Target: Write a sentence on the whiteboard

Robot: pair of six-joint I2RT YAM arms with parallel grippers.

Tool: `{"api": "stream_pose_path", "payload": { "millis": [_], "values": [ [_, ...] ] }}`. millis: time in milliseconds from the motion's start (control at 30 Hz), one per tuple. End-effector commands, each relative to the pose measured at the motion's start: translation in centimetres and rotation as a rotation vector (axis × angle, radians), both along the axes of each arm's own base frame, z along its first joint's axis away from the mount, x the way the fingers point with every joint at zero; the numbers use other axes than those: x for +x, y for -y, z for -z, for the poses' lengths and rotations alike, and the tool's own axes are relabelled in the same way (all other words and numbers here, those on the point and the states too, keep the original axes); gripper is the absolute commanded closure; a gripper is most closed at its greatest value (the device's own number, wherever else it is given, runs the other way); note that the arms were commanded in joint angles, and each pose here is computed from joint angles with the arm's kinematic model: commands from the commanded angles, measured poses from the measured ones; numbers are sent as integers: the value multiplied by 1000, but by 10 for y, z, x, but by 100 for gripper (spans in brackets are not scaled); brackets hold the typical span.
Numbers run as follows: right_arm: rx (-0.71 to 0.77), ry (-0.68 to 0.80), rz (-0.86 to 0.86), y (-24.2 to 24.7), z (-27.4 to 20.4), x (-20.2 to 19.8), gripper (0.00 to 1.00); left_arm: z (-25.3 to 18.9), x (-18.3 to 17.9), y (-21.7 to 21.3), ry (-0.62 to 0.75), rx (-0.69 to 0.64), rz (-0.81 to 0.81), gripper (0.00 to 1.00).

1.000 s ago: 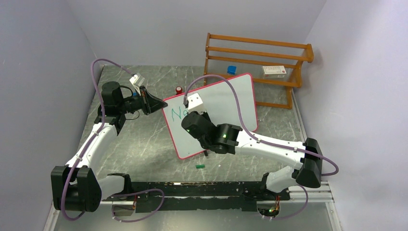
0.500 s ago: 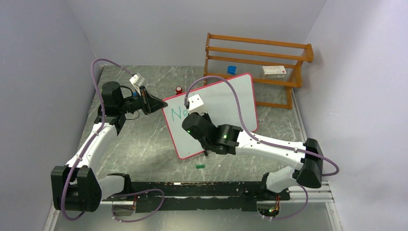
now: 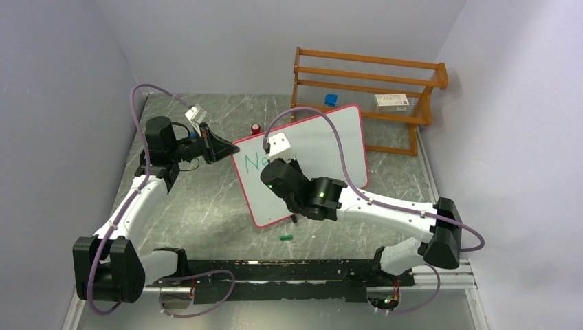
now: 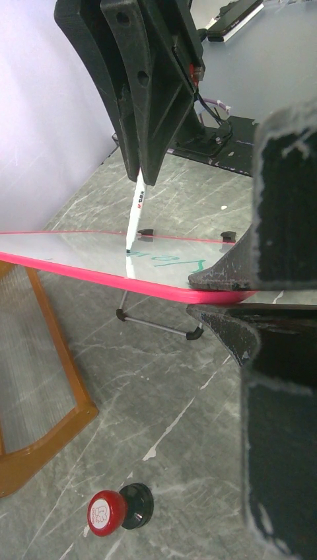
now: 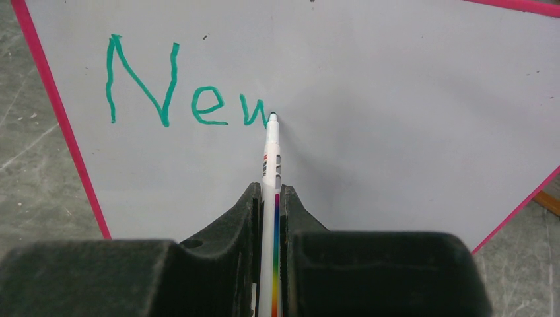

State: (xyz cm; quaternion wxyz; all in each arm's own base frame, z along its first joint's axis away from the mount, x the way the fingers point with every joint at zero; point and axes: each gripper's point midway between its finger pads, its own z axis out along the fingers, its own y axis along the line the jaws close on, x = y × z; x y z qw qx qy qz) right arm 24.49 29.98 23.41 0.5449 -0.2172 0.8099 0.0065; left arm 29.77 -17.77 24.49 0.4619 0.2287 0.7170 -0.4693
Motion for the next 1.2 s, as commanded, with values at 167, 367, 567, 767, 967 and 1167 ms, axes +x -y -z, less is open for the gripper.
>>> {"api": "stream_pose_path", "payload": {
  "millis": [167, 367, 567, 767, 967, 1167],
  "values": [
    [51, 51, 38, 2, -19, 12, 100, 17, -3, 2, -17, 34, 19, 95],
    [62, 59, 46, 4, -22, 14, 100, 16, -2, 2, -16, 36, 15, 95],
    [65, 53, 42, 4, -22, 15, 100, 17, -2, 2, -16, 38, 14, 95],
    [99, 36, -1, 5, -27, 7, 100, 15, -2, 1, -13, 40, 1, 92],
    [174, 31, -66, 11, -38, -6, 100, 6, -3, 2, 4, 15, -6, 73],
    [202, 41, -66, 24, -42, -11, 100, -4, -9, 1, 0, -27, -38, 54]
  ]
}}
